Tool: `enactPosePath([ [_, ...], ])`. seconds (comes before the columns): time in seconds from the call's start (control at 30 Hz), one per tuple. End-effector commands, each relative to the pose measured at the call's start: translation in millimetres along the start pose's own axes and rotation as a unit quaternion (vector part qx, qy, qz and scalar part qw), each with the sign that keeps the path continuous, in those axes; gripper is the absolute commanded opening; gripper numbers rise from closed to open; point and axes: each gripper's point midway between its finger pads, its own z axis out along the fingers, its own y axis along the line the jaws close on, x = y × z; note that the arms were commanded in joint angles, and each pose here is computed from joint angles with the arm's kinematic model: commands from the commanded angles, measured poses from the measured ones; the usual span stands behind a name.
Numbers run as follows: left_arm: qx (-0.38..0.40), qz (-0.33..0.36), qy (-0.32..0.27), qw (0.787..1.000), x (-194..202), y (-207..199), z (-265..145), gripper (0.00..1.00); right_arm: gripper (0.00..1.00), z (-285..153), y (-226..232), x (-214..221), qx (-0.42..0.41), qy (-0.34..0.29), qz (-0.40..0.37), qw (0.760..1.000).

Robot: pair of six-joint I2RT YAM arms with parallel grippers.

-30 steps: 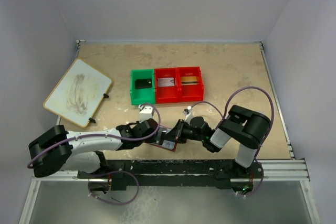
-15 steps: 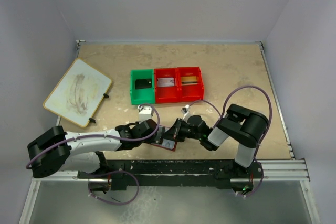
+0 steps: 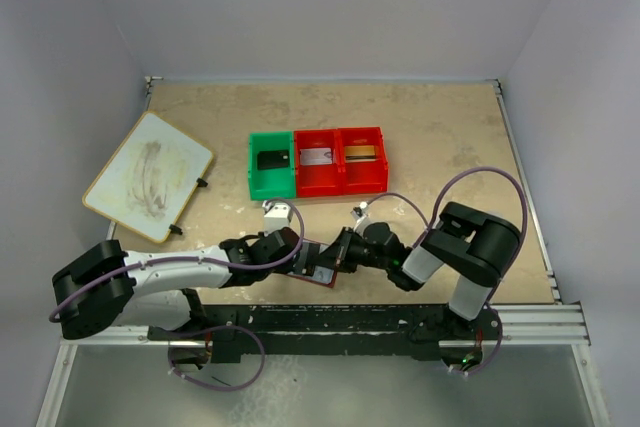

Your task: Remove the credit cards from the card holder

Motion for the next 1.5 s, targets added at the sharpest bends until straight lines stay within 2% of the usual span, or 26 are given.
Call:
enactPosePath([
  [0.0,-0.007,0.001,0.006,1.000,5,4,1,0.09,0.12,4,6,-4,-0.014,-0.009,-0.001,1.000],
  [0.2,-0.006,-0.001,0.006,1.000,5,3,1,0.08,0.20,15,9,-4,-0.021,-0.003,0.001,1.000],
  [0.3,-0.004,-0.001,0.006,1.000,5,2,1,0.08,0.21,15,7,-5,-0.026,-0.007,0.010,1.000],
  [0.4,-0.005,-0.001,0.006,1.000,4,2,0,0.08,0.16,13,9,-6,-0.034,-0.011,0.010,0.999],
  [0.53,-0.007,-0.003,0.004,1.000,3,3,0,0.08,0.00,6,9,-9,-0.027,-0.026,0.008,0.999],
  [0.97,-0.010,-0.017,-0.017,1.000,-11,1,-7,0.09,0.00,-16,14,-14,0.003,-0.036,-0.048,0.998],
  [1.1,-0.009,-0.027,-0.045,0.999,-29,0,-20,0.11,0.00,-30,20,-32,0.021,-0.086,-0.076,0.993],
  [1.27,-0.006,-0.034,-0.079,0.996,-52,1,-40,0.22,0.00,-50,46,-51,0.026,-0.124,-0.142,0.982],
  [1.37,-0.029,-0.035,-0.102,0.994,-66,13,-52,0.34,0.00,-63,68,-73,0.026,-0.169,-0.206,0.963],
  [1.4,-0.037,-0.037,-0.111,0.992,-70,17,-57,0.40,0.00,-67,74,-78,0.026,-0.179,-0.231,0.956],
  [1.43,-0.046,-0.042,-0.121,0.991,-75,22,-62,0.51,0.00,-71,83,-82,0.020,-0.189,-0.243,0.951],
  [1.47,-0.054,-0.048,-0.132,0.989,-80,27,-66,0.56,0.00,-73,86,-85,0.020,-0.194,-0.259,0.946],
])
